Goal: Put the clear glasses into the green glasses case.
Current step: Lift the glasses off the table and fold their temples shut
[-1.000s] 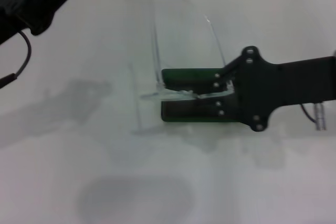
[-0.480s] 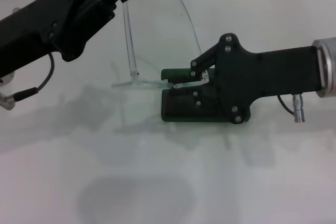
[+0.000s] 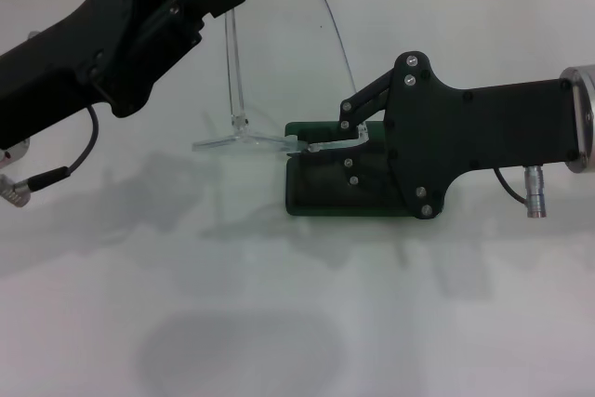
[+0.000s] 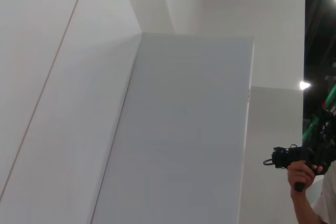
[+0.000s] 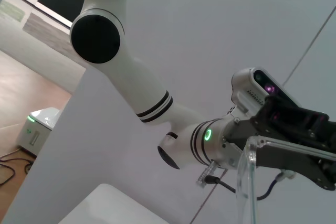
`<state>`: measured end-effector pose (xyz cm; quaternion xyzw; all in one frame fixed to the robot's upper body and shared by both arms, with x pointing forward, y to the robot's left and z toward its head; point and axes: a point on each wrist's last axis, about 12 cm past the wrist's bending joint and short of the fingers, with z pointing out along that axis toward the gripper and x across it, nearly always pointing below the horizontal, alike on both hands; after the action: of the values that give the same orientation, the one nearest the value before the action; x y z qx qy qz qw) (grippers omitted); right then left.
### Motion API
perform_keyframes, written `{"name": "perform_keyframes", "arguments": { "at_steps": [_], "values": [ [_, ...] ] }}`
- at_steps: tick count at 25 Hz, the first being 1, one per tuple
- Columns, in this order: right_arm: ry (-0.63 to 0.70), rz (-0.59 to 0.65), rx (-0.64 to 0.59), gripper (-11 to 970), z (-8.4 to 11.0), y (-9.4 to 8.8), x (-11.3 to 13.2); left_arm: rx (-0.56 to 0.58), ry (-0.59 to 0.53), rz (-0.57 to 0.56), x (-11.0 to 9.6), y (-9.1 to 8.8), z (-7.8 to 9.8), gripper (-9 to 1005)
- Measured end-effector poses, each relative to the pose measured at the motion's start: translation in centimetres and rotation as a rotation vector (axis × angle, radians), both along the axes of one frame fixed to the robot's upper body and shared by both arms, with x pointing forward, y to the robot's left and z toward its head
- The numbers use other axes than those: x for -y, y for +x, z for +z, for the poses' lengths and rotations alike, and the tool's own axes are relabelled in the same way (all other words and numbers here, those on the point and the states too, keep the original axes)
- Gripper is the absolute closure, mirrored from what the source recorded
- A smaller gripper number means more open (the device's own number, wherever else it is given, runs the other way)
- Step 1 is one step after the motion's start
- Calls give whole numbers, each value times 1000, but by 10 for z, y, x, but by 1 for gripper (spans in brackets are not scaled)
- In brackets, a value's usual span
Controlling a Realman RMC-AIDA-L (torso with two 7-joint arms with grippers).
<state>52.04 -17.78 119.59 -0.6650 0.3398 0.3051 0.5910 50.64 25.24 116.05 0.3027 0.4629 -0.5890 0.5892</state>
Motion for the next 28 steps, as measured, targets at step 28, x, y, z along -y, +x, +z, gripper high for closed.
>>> {"name": "perform_keyframes", "arguments": {
  "at_steps": [28],
  "values": [
    [0,1,-13,895,-3,0,-2,-55,49,-81,11,-3,-13,948]
  ]
}}
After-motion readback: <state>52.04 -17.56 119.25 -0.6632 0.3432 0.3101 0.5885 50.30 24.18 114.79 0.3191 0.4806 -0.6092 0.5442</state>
